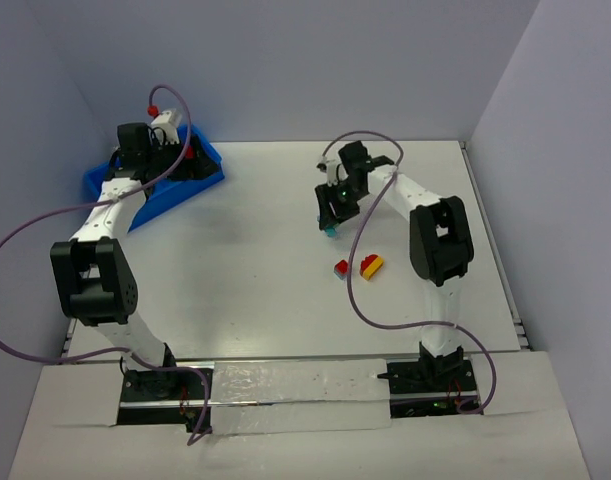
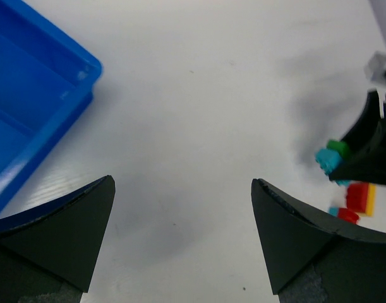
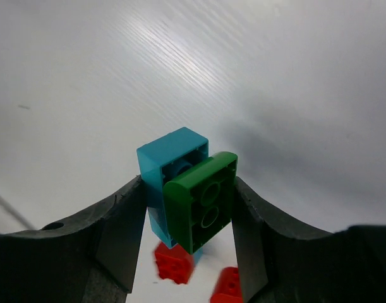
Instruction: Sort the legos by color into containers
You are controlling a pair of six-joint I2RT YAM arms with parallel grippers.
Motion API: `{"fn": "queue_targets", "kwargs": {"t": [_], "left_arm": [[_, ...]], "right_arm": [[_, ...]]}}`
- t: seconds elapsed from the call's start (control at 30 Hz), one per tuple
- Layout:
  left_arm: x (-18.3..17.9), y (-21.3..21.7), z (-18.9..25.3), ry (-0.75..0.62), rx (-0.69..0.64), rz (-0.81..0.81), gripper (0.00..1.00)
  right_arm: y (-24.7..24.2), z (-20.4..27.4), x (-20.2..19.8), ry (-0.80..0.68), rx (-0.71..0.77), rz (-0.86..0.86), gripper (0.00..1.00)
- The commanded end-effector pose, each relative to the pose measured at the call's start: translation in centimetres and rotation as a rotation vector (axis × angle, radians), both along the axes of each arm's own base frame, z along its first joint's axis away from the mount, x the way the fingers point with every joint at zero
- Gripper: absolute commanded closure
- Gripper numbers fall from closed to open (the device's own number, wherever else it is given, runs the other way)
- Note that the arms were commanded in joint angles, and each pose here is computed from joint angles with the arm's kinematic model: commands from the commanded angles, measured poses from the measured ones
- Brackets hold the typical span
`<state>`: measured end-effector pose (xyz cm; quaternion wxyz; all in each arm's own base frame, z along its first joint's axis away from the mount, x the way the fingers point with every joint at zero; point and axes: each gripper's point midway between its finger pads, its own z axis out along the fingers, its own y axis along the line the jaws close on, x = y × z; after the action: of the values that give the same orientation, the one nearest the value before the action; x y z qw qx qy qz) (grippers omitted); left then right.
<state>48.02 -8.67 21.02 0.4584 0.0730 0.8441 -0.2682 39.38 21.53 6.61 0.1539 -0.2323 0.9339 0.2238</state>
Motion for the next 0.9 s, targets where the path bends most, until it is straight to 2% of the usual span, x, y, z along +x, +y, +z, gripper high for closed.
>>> {"fn": "queue_targets", "kwargs": {"t": [0.0,0.07,0.13,0.23,0.37,0.47,0.53,0.6,0.87], "left_arm": [[-1.7,-3.1,5.5,-0.135,-0.144,-0.143,0.01],[-2.2,-4.1,6.6,-0.161,-0.205,-0.161,0.01],[-2.4,-4.9,7.2,-0.176,-0.220,-0.162,0.01],[-2.6,-6.2,8.4,-0.245,-0.182,-0.117,0.01],[-3.3,-9.4,8.9,-0.275,-0.158,-0.136,0.01],[-4.6,-12.8,9.2,-0.180,-0.295,-0.268,0.01],[-5.4,-14.4,10.9,-0.123,-0.460,-0.323,0.01],[-6.3,-15.6,11.6,-0.099,-0.558,-0.380,0.01],[-5.7,-18.1,11.8,-0.037,-0.599,-0.434,0.01]], "right_arm": [[2.6,8.4,3.8,-0.045,0.324,-0.062,1.00],[3.3,12.5,6.3,-0.074,0.454,-0.141,1.00],[3.5,14.3,7.3,-0.060,0.519,-0.221,1.00],[3.9,17.8,10.0,-0.009,0.668,-0.434,1.00],[4.6,19.6,11.4,0.063,0.768,-0.572,1.00],[5.8,21.4,11.0,0.067,0.866,-0.520,1.00],[6.3,22.7,10.2,0.064,0.918,-0.478,1.00],[6.9,23.9,9.8,0.021,0.977,-0.428,1.00],[8.5,28.0,7.5,-0.143,1.011,-0.288,1.00]]}}
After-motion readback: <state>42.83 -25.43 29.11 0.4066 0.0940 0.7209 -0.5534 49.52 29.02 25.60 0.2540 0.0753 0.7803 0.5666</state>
